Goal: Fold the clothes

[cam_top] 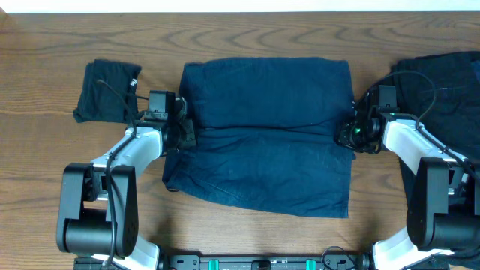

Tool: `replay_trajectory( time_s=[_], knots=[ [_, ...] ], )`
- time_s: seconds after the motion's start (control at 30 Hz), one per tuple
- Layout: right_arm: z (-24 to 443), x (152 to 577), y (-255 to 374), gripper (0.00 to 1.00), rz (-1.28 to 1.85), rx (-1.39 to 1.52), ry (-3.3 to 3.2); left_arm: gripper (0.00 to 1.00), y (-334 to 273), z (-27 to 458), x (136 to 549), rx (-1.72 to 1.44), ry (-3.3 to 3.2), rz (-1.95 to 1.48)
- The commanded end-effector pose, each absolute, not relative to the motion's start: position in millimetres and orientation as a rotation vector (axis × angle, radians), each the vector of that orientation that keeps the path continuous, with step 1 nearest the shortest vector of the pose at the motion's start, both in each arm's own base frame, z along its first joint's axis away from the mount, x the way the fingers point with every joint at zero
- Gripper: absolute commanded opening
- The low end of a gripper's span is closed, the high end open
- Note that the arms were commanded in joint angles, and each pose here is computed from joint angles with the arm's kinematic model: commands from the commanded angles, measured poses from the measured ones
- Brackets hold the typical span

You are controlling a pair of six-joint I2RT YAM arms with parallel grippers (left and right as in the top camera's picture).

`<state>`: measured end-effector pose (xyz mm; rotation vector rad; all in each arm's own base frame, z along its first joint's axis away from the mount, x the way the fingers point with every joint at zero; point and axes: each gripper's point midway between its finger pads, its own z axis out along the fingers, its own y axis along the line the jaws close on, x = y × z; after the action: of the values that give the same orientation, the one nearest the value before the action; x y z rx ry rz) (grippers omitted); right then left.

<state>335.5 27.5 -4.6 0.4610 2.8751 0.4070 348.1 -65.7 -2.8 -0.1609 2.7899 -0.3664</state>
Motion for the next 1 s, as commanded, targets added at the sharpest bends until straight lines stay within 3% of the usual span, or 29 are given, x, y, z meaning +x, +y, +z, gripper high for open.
replay_trajectory(
  time_s=[0.0, 0.1, 0.2, 0.27, 0.43, 0.53, 0.6, 0.63, 0.87, 0.93, 0.97],
  knots=[
    [-43.6, 301.9, -16.4, 0.27, 0.069, 0.565, 2.989, 0.06, -53.6, -28.3, 336.4, -0.127, 2.866, -0.265],
    [-43.5, 302.1, -16.5, 0.33, 0.069, 0.565, 2.987, 0.06, -54.3, -16.6, 344.1, -0.125, 2.85, -0.267],
    [-43.4, 302.8, -16.5, 0.5, 0.069, 0.564, 2.985, 0.08, -54.9, 6.3, 351.3, -0.122, 2.825, -0.27],
    [-43.4, 302.9, -16.5, 0.58, 0.07, 0.565, 2.984, 0.17, -55.2, 27.1, 354.9, -0.119, 2.795, -0.273],
    [-43.4, 303.0, -16.4, 0.61, 0.07, 0.564, 2.984, 0.3, -55.3, 82.8, 355.0, -0.156, 2.678, -0.298],
    [-43.3, 303.6, -15.7, 0.62, 0.077, 0.564, 2.983, 0.27, -65.9, 112.2, 351.6, -0.167, 2.608, -0.402],
    [-42.3, 305.0, -9.8, 0.57, 0.13, 0.554, 2.983, 0.1, -83.0, 130.0, 347.6, -0.116, 2.566, -0.54],
    [-40.2, 307.2, -5.4, 0.54, 0.17, 0.53, 2.983, 0.07, -89.5, 136.3, 346.2, -0.095, 2.55, -0.592],
    [12.3, 331.1, 29.4, 0.46, 0.479, 0.378, 2.902, 0.06, -102.0, 123.8, 342.4, -0.074, 2.593, -0.674],
    [34.4, 339.8, 46.7, 0.38, 0.619, 0.326, 2.834, 0.06, -109.1, 112.4, 341.3, -0.062, 2.628, -0.698],
    [44.8, 343.5, 55.6, 0.25, 0.692, 0.298, 2.797, 0.06, -112.1, 105.3, 341.0, -0.057, 2.649, -0.701]
  ],
)
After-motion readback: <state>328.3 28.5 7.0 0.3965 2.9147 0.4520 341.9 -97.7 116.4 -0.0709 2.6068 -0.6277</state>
